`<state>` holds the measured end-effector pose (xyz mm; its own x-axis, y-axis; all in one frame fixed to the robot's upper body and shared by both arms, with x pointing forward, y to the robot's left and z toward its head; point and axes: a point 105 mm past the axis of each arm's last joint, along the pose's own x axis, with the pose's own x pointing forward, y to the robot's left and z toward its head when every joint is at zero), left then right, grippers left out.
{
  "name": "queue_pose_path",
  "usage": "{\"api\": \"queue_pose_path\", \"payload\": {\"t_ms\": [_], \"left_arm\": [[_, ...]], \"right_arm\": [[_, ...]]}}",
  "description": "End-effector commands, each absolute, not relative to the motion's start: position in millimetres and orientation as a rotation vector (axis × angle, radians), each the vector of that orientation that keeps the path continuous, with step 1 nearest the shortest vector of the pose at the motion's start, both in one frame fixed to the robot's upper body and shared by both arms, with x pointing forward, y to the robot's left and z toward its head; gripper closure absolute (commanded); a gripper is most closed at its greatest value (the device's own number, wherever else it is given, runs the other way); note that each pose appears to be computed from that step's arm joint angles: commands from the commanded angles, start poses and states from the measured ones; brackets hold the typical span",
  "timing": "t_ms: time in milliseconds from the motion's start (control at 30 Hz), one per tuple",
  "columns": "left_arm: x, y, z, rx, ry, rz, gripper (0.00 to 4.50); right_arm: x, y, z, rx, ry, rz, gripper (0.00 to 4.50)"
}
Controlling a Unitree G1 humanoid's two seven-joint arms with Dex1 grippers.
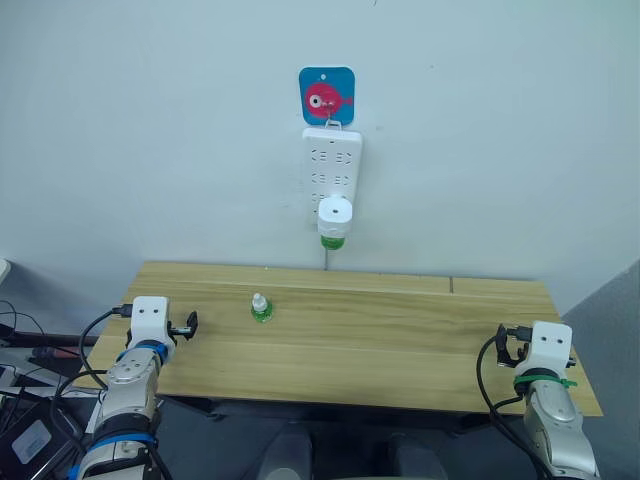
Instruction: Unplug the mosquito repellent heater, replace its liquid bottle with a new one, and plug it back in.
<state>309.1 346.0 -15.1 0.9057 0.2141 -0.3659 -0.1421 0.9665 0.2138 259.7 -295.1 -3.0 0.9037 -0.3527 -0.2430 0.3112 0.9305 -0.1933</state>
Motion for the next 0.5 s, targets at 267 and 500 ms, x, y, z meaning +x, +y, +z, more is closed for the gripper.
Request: {"api": "queue_pose_path", "payload": {"t_ms": [267,500], "left_arm": [[316.2,345.7,-6.8,0.152,0.349,0.195,0.02],[325.6,336.7,-2.0,0.143,0.325,0.166,0.02]], "right_arm": [[262.3,-295.1,10.4,-0.185,0.236,-0.351,0.00],[262.9,-307.4,19.8,-0.311,0.247,-0.431,0.00]]}}
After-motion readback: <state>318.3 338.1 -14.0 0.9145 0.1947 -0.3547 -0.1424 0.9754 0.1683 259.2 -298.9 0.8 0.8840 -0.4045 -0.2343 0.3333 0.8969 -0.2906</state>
